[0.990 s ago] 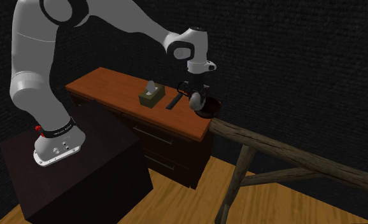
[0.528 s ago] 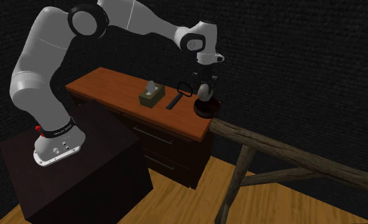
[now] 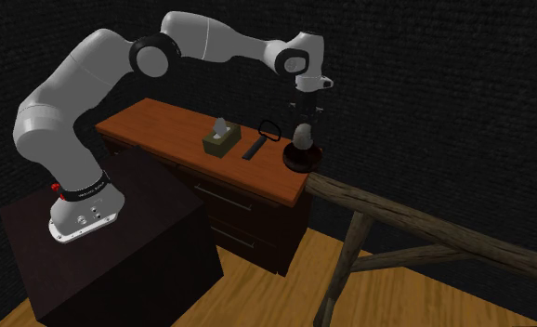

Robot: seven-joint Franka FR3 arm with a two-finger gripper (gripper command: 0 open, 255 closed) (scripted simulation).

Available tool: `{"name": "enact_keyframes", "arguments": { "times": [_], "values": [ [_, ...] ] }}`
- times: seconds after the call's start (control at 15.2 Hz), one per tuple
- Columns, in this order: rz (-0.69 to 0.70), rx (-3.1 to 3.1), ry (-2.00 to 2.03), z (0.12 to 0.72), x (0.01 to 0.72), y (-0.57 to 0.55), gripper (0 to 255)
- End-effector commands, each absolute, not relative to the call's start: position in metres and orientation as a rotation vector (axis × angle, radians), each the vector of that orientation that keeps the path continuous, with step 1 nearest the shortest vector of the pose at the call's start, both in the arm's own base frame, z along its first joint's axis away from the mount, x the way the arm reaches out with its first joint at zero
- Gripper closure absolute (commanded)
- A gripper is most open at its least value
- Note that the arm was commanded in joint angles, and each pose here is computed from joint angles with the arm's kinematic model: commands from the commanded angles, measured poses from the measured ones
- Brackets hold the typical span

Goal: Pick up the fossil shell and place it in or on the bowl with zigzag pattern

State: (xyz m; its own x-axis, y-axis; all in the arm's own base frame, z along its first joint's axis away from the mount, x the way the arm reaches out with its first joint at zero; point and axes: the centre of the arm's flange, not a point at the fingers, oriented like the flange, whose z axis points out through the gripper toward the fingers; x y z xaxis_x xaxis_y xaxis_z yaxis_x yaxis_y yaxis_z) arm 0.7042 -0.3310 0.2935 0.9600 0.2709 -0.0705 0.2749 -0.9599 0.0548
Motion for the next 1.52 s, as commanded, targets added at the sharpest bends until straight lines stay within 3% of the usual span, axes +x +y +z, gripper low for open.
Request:
{"name": "enact_keyframes", "arguments": {
  "times": [0.0, 0.66, 1.19, 1.25, 1.45],
  "values": [
    [-0.095, 3.046, 0.424, 0.283, 0.704, -0.331, 255],
    [-0.095, 3.046, 0.424, 0.230, 0.704, -0.331, 255],
    [-0.095, 3.046, 0.424, 0.230, 0.704, -0.331, 255],
    [-0.095, 3.046, 0.424, 0.230, 0.704, -0.331, 0],
    [-0.095, 3.046, 0.424, 0.230, 0.704, -0.331, 0]
  ]
}}
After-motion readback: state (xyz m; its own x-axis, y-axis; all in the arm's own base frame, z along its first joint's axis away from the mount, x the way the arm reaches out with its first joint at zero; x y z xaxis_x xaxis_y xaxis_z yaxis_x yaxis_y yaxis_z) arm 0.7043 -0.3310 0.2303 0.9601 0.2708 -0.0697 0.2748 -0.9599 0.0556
